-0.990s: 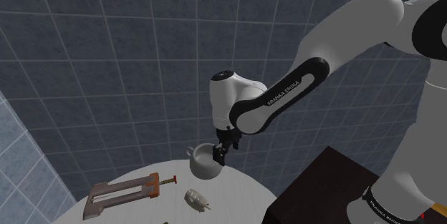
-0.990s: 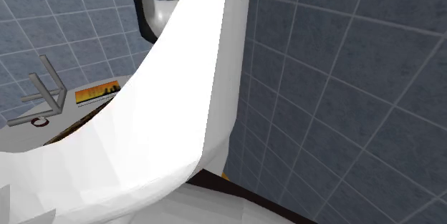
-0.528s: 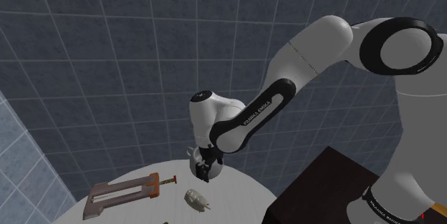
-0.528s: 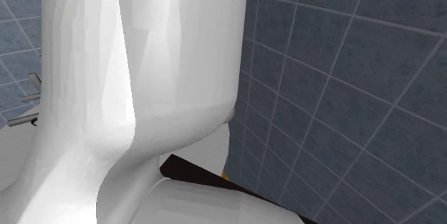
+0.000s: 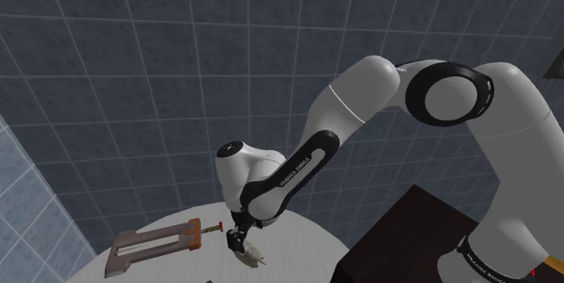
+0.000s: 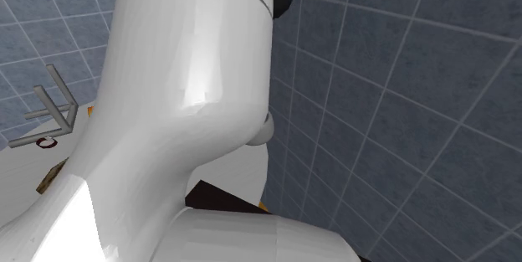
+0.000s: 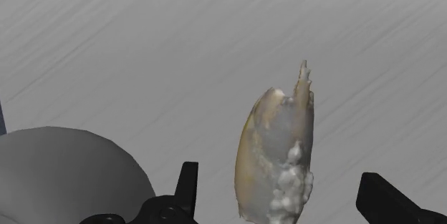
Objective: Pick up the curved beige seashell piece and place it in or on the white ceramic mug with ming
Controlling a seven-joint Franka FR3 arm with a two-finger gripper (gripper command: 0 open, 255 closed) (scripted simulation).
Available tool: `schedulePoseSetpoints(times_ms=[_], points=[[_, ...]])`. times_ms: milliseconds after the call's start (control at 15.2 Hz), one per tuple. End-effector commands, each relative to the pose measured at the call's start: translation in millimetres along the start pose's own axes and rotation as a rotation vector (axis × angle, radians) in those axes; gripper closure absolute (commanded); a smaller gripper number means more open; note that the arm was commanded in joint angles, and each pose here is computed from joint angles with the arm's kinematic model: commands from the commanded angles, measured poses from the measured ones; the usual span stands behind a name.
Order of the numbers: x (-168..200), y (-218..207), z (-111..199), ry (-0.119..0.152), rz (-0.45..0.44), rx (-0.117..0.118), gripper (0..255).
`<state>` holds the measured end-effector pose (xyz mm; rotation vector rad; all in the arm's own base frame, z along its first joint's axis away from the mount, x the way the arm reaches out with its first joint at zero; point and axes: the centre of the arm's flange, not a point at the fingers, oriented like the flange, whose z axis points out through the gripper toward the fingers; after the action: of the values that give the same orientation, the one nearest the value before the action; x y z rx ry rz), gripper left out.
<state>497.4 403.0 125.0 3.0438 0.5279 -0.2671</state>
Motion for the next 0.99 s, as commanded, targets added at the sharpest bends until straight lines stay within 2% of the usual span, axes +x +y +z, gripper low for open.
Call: schedulePoseSetpoints(times_ms=[0, 330, 792, 858, 924], points=[[2, -3, 12, 0.0, -0.001, 0.001, 0], [2, -3, 37, 0.0, -0.001, 0.001, 0], [2, -3, 36, 0.0, -0.001, 0.001, 0], [2, -3, 36, 0.0, -0.001, 0.001, 255], [2, -3, 36, 0.0, -0.001, 0.001, 255]])
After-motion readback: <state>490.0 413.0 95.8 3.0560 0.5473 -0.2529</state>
